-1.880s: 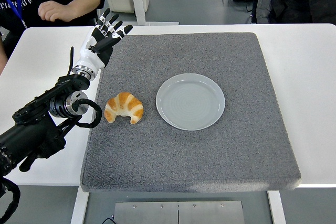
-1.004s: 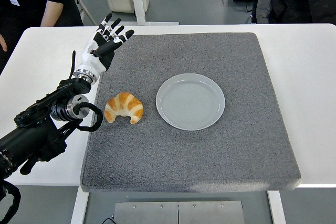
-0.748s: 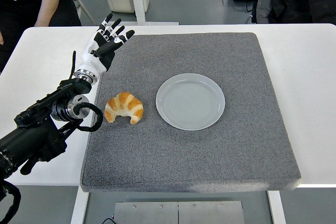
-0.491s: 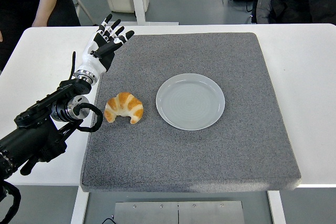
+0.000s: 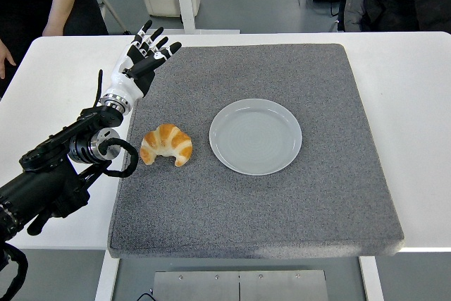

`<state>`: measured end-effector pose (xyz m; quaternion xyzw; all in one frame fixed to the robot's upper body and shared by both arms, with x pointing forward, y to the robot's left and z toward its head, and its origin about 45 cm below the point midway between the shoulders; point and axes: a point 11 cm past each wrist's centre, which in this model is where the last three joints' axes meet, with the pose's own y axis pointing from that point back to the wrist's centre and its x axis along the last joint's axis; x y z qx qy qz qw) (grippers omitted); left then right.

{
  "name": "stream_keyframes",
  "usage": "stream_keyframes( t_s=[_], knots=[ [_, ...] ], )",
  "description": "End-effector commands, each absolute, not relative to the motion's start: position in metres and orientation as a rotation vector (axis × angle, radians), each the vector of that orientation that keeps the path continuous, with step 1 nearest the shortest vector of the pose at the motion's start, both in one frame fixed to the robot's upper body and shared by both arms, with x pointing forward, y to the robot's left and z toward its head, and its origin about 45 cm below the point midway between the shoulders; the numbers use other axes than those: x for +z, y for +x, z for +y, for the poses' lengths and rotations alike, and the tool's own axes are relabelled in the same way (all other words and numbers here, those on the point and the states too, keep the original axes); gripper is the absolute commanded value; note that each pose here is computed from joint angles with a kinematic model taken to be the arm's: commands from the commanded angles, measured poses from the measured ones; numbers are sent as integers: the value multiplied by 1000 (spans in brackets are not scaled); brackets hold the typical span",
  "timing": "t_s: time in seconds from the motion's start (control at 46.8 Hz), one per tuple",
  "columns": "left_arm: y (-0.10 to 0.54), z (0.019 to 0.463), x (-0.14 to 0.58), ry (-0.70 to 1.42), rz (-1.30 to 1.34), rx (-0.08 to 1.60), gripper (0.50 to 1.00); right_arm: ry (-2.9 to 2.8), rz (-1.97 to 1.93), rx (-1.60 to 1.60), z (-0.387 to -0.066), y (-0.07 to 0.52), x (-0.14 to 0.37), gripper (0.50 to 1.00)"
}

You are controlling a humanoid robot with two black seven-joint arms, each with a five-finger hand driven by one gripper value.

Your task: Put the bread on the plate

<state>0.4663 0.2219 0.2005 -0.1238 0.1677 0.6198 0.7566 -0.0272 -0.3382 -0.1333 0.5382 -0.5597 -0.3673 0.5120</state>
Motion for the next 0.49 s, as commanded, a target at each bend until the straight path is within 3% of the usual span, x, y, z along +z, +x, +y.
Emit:
stream_keyframes(
  t_s=[0.0, 0.171, 0.256, 0.47],
  knots=[
    [467, 222, 202, -266, 367, 1347, 961, 1295, -1347, -883, -338, -27, -133, 1000],
    [470, 219, 208, -237, 409, 1323, 930, 1295, -1347, -883, -338, -27, -133, 1000],
    [473, 226, 211, -209, 432, 1325, 886, 1295, -1347, -883, -338, -27, -133, 1000],
    [469, 240, 251, -188, 432, 1253, 878, 1295, -1347, -883, -338, -27, -133, 1000]
  ],
)
